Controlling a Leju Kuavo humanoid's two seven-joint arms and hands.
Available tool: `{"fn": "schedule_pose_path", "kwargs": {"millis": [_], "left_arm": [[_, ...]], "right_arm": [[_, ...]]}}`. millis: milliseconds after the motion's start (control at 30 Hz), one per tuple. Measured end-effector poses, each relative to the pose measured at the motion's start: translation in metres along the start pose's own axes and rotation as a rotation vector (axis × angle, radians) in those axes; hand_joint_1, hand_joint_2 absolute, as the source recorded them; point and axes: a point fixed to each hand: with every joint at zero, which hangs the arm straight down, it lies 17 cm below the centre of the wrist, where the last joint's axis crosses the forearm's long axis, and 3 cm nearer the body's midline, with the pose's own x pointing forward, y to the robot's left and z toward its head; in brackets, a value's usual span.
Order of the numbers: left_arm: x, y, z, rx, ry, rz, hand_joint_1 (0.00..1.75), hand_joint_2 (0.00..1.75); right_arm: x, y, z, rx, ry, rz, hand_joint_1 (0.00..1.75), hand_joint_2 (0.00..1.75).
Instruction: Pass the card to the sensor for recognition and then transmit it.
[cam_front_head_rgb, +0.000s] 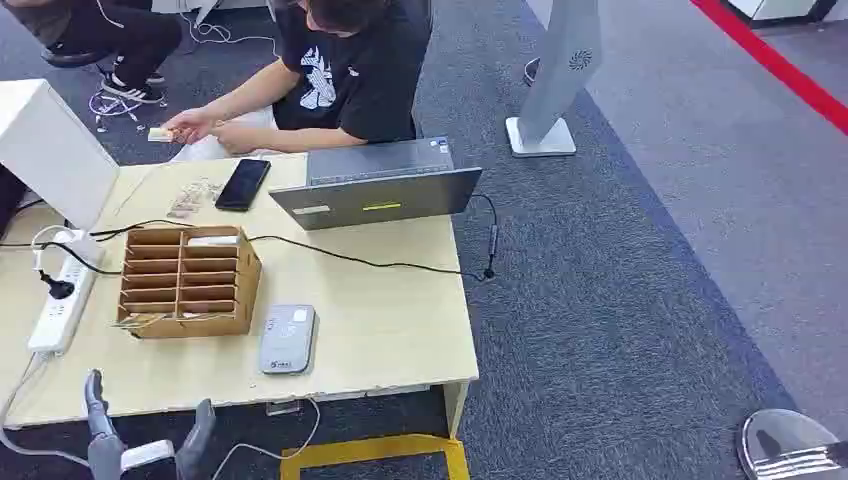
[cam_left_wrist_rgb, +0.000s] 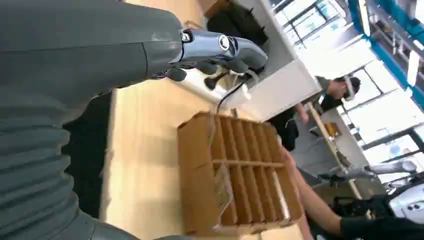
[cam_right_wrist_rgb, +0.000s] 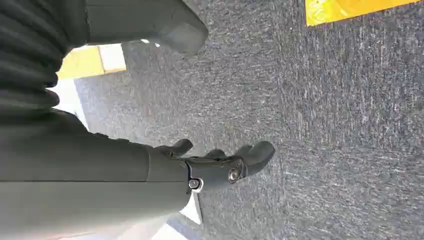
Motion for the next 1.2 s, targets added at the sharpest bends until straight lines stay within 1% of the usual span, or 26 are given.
{"fn": "schedule_pose_path", "kwargs": {"millis": [33,133,233,333,400,567,633,700,767,867,1000,1100,1200], "left_arm": [[0.008,0.006,-0.01,0.01,-0.021,-0.011,0.0,1.75],[0.028,0.021,-0.036,0.012,-0.13,-0.096,0.0,1.75],[0.037,0.033,-0.056,0.021,-0.193,-0.15,0.0,1.75],[0.039,0.043,-0.078,0.028,-0.226,-0.196,0.0,1.75],[0.042,0.049,-0.088,0.036,-0.249,-0.211,0.0,1.75],[0.046,0.056,-0.099,0.052,-0.283,-0.251,0.0,1.75],[0.048,0.059,-0.115,0.062,-0.301,-0.298,0.0,1.75],[0.048,0.063,-0.137,0.076,-0.317,-0.345,0.0,1.75],[0.046,0.063,-0.16,0.084,-0.332,-0.425,0.0,1.75],[0.042,0.058,-0.192,0.095,-0.388,-0.614,0.0,1.75],[0.037,0.054,-0.228,0.102,-0.425,-0.731,0.0,1.75],[0.035,0.042,-0.24,0.074,-0.446,-0.781,0.0,1.75],[0.038,0.029,-0.245,0.059,-0.461,-0.793,0.0,1.75]], "right_arm": [[0.001,0.0,0.0,-0.001,-0.005,0.007,0.0,1.75],[0.006,0.0,0.0,-0.002,-0.02,0.035,0.0,1.75],[0.009,0.001,0.001,0.004,-0.026,0.05,0.0,1.75],[0.014,0.002,0.002,0.006,-0.036,0.074,0.0,1.75],[0.017,0.002,0.002,0.006,-0.04,0.077,0.0,1.75],[0.019,0.002,0.002,0.005,-0.05,0.095,0.0,1.75],[0.022,0.002,0.002,0.001,-0.053,0.116,0.0,1.75],[0.027,0.001,0.003,-0.003,-0.063,0.131,0.0,1.75],[0.033,0.0,0.003,-0.008,-0.077,0.151,0.0,1.75],[0.044,0.001,0.005,-0.007,-0.102,0.176,0.0,1.75],[0.055,0.002,0.006,-0.008,-0.135,0.194,0.0,1.75],[0.06,0.003,0.007,-0.007,-0.153,0.197,0.0,1.75],[0.061,0.003,0.008,-0.007,-0.161,0.2,0.0,1.75]]}}
